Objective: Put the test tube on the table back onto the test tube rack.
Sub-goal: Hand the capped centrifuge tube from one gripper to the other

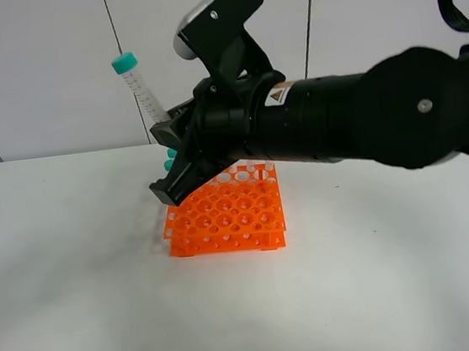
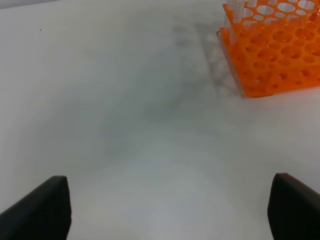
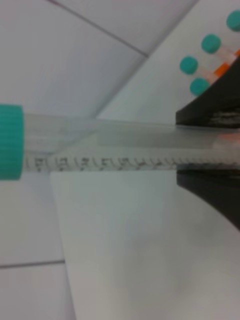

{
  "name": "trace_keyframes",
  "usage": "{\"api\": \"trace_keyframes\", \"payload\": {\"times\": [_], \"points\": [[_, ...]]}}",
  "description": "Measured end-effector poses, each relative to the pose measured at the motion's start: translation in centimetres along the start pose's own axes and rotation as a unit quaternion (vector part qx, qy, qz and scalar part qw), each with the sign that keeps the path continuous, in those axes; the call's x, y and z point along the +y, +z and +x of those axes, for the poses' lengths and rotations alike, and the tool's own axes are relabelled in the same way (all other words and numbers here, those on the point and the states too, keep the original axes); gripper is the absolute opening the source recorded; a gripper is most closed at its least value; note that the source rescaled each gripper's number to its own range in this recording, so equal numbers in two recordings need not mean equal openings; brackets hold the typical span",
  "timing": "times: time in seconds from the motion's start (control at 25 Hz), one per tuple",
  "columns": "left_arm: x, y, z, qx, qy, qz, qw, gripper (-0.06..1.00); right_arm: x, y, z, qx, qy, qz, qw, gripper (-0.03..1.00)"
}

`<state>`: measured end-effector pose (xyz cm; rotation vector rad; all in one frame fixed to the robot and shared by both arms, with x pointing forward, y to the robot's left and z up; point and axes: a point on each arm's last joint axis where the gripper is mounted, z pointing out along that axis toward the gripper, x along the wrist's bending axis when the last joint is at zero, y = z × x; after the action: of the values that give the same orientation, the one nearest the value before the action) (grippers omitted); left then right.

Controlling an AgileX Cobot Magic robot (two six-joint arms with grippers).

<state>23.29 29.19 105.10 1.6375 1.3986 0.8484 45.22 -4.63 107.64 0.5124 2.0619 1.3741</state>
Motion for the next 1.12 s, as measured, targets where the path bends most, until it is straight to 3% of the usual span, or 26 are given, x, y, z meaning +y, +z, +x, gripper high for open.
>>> {"api": "trace_keyframes", "payload": {"times": [0.24, 0.44, 0.6, 1.12], "points": [[0.0, 0.0, 0.0, 0.000, 0.000, 0.000, 1.000, 1.00, -1.6, -0.8, 1.6, -0.045, 0.002, -0.071, 0.996, 0.03], [0.0, 0.0, 0.0, 0.000, 0.000, 0.000, 1.000, 1.00, -2.6, -1.8, 2.5, 0.000, 0.104, -0.153, 0.983, 0.03], [0.0, 0.0, 0.0, 0.000, 0.000, 0.000, 1.000, 1.00, -3.9, -1.9, 2.1, 0.033, 0.119, -0.149, 0.981, 0.03], [0.0, 0.0, 0.0, 0.000, 0.000, 0.000, 1.000, 1.00, -4.9, -1.8, 2.1, 0.036, 0.090, -0.117, 0.988, 0.03]]}}
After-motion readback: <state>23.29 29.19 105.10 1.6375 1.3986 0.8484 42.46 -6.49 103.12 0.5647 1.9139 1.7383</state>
